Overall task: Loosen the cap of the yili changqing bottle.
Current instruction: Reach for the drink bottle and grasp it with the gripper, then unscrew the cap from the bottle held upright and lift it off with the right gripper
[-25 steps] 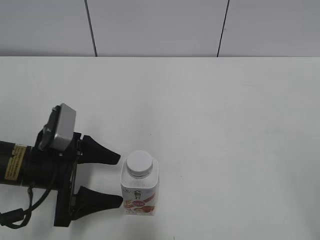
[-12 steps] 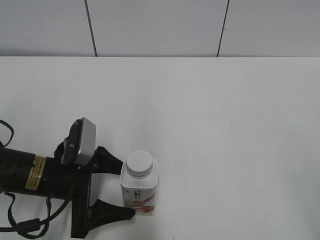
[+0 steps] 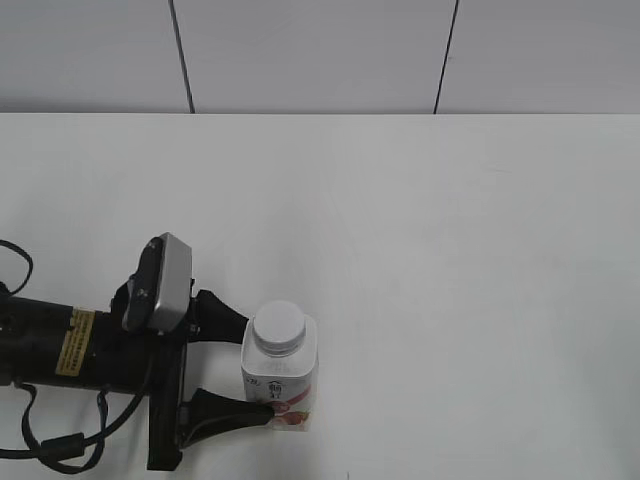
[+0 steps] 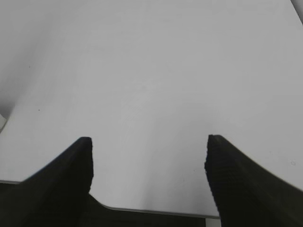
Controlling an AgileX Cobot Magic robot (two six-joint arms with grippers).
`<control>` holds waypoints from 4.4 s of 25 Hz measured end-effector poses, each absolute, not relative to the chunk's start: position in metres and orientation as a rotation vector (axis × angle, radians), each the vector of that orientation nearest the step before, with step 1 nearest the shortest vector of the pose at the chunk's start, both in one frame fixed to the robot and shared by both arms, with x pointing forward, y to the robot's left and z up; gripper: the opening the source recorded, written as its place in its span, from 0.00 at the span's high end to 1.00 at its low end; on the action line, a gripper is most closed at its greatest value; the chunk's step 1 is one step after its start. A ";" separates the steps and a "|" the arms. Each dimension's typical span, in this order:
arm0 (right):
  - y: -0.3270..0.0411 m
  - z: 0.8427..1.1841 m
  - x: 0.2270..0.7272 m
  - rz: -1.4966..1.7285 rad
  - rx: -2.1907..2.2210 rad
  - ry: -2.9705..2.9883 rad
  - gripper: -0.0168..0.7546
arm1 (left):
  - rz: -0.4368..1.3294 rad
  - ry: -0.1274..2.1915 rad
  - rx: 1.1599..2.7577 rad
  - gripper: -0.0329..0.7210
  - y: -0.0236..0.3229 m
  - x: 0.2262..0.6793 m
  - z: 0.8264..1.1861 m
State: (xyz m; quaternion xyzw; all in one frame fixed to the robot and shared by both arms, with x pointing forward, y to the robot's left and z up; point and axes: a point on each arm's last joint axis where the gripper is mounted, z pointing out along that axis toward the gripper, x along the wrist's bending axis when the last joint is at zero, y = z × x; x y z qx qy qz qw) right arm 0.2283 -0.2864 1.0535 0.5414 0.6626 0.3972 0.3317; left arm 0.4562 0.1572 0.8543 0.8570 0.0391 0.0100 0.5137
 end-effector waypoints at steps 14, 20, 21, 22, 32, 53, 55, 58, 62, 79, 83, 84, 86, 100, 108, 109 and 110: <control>-0.286 1.054 0.228 1.038 1.415 1.732 0.22 | 0.057 0.083 2.044 0.41 0.156 0.458 0.856; -0.286 1.054 0.228 1.038 1.415 1.732 0.22 | 0.057 0.083 2.045 0.41 0.156 0.458 0.856; -0.286 1.054 0.228 1.038 1.415 1.732 0.22 | 0.057 0.083 2.045 0.41 0.156 0.458 0.856; -0.286 1.054 0.228 1.038 1.415 1.732 0.22 | 0.057 0.083 2.045 0.41 0.156 0.458 0.856; -0.286 1.054 0.228 1.041 1.415 1.732 0.22 | 0.057 0.083 2.045 0.41 0.156 0.458 0.856; -0.286 1.062 0.237 1.026 1.468 1.755 0.25 | 0.056 0.081 2.045 0.41 0.156 0.458 0.856; -0.286 1.071 0.248 0.982 1.507 1.789 0.31 | 0.056 0.081 2.045 0.41 0.156 0.458 0.856; -0.286 1.087 0.270 0.925 1.566 1.842 0.42 | 0.056 0.081 2.045 0.41 0.156 0.458 0.856; -0.285 1.105 0.304 0.856 1.652 1.910 0.50 | 0.056 0.081 2.045 0.41 0.156 0.458 0.856; -0.278 1.083 0.448 0.438 2.178 2.131 0.52 | 0.055 0.080 2.045 0.41 0.156 0.458 0.856; -0.271 1.065 0.465 0.426 2.292 2.183 0.52 | 0.055 0.080 2.045 0.41 0.156 0.458 0.856; -0.269 1.061 0.469 0.422 2.308 2.198 0.52 | 0.055 0.080 2.045 0.41 0.156 0.458 0.856; -0.261 1.059 0.474 0.415 2.299 2.238 0.52 | 0.055 0.080 2.045 0.41 0.156 0.458 0.856; -0.125 1.075 0.495 0.446 1.972 2.585 0.52 | 0.055 0.080 2.045 0.41 0.156 0.458 0.856; -0.057 1.059 0.489 0.379 1.885 2.708 0.52 | 0.055 0.080 2.045 0.41 0.156 0.458 0.856; -0.050 1.059 0.488 0.379 1.879 2.715 0.52 | 0.055 0.080 2.045 0.41 0.156 0.458 0.856; -0.043 1.057 0.488 0.376 1.871 2.722 0.52 | 0.055 0.080 2.045 0.41 0.156 0.458 0.856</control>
